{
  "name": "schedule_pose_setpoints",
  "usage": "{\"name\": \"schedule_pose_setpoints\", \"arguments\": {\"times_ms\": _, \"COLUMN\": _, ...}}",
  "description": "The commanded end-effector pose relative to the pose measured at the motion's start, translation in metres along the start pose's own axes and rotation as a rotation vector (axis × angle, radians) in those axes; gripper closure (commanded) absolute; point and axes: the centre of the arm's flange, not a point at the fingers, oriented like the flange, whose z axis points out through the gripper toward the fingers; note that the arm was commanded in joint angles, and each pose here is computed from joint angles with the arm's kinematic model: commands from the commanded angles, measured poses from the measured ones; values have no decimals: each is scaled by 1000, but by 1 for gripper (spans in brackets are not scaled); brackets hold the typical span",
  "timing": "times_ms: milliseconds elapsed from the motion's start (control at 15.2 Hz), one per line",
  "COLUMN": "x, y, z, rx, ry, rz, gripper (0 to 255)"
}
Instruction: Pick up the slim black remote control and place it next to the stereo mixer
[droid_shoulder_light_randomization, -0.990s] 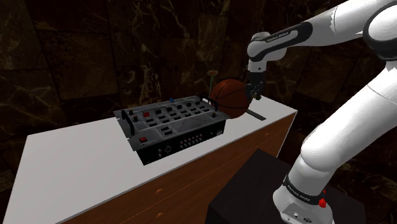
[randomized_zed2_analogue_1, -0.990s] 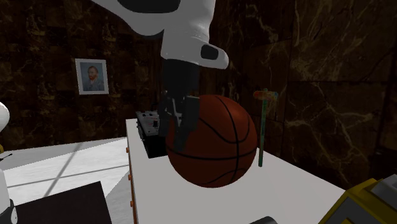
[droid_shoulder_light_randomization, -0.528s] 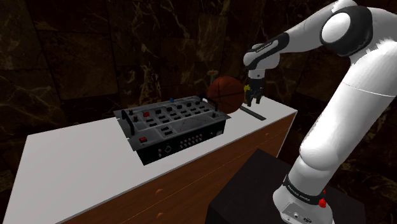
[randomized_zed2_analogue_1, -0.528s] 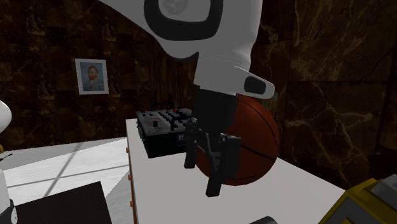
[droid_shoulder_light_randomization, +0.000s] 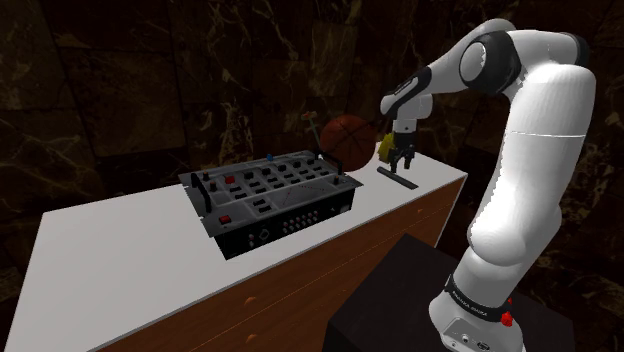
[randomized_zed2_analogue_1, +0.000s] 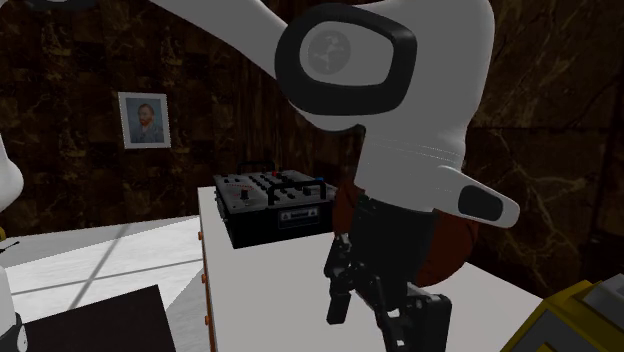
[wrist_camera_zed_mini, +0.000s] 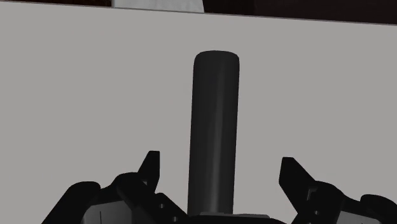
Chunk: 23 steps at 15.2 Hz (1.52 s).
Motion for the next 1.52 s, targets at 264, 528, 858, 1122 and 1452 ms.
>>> {"name": "schedule_pose_setpoints", "arguments": {"times_ms": 264, "x": 2, "y": 2, "z": 36, "rx": 0, "ry": 0, "rz": 1, "gripper": 0}}
{"name": "schedule_pose_setpoints", "arguments": {"times_ms": 528, "x": 2, "y": 2, "z": 36, "rx": 0, "ry": 0, "rz": 1, "gripper": 0}}
{"name": "schedule_pose_setpoints", "arguments": {"times_ms": 858, "x": 2, "y": 2, "z": 36, "rx": 0, "ry": 0, "rz": 1, "gripper": 255}}
{"name": "schedule_pose_setpoints", "arguments": {"times_ms": 1122, "x": 3, "y": 3, "z": 35, "rx": 0, "ry": 0, "rz": 1, "gripper": 255}}
{"name": "schedule_pose_setpoints", "arguments": {"times_ms": 1452, "x": 2, "y": 2, "z": 36, "rx": 0, "ry": 0, "rz": 1, "gripper": 255}}
